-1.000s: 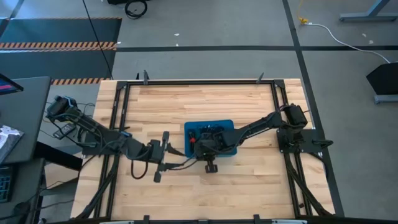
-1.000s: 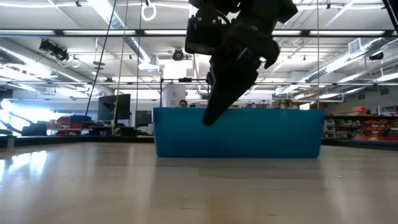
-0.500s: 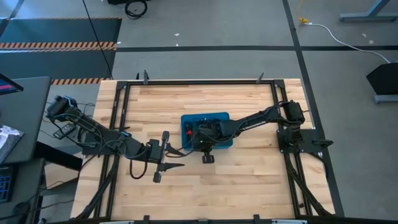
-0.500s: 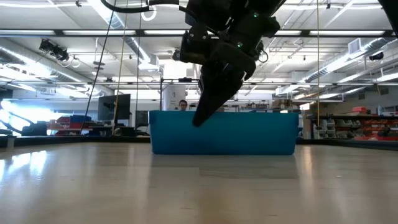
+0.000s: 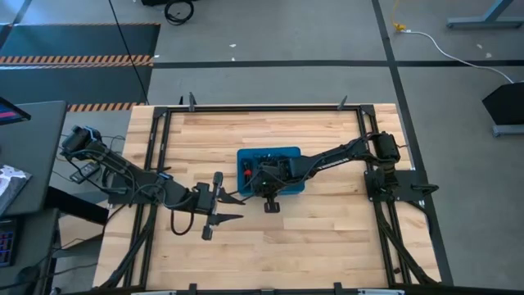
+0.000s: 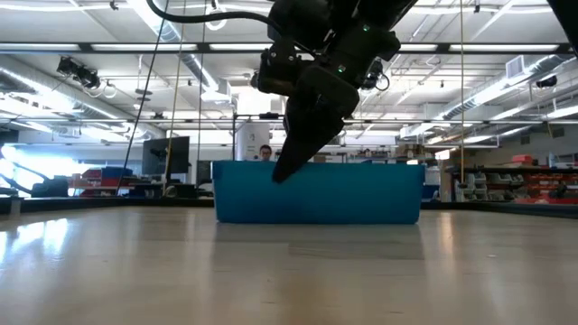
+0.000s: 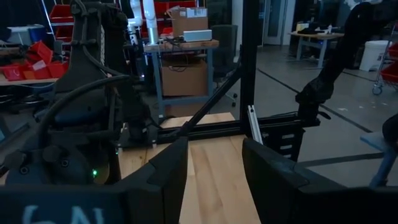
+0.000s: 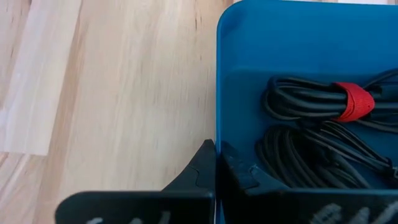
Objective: Pick and place USB-C Cables
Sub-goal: Move the blue bin from bottom right to the center of the table
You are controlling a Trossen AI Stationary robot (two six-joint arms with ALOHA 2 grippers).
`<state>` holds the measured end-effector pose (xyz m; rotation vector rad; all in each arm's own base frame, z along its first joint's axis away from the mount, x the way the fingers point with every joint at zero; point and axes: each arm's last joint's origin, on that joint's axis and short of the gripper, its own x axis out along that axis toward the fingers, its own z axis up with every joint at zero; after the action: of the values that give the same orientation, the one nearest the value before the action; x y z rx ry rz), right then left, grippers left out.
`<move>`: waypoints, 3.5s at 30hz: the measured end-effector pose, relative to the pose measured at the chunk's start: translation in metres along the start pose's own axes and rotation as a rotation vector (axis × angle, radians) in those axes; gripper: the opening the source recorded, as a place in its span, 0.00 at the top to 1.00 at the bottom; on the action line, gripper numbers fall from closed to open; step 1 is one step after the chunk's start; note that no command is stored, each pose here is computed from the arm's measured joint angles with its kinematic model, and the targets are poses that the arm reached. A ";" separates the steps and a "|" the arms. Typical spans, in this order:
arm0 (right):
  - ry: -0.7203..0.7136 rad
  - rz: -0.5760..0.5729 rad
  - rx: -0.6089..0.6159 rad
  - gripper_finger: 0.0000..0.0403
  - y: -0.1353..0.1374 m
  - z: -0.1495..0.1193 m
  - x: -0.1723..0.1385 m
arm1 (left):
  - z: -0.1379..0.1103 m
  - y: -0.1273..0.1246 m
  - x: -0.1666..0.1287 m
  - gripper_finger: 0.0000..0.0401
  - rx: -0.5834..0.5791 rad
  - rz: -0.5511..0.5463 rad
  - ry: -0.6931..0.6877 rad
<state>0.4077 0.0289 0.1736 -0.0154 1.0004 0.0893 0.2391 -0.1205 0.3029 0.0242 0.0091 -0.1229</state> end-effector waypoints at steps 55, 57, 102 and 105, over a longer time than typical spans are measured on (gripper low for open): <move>-0.062 -0.002 0.060 0.97 0.006 0.007 -0.002 | 0.001 0.000 0.000 0.60 -0.037 0.001 -0.008; -0.071 -0.001 0.061 0.94 0.006 0.008 -0.002 | 0.001 0.000 0.000 0.60 -0.038 0.000 -0.009; 0.217 -0.367 -0.014 0.81 -0.018 -0.054 -0.139 | 0.001 0.000 0.000 0.60 -0.062 -0.001 -0.008; 0.198 -0.379 -0.019 0.81 -0.036 -0.056 -0.134 | 0.001 0.000 0.000 0.60 -0.062 0.000 -0.008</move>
<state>0.2919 -0.0192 0.2548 -0.2343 1.1786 -0.2546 0.2392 -0.1206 0.3034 -0.0387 0.0047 -0.1224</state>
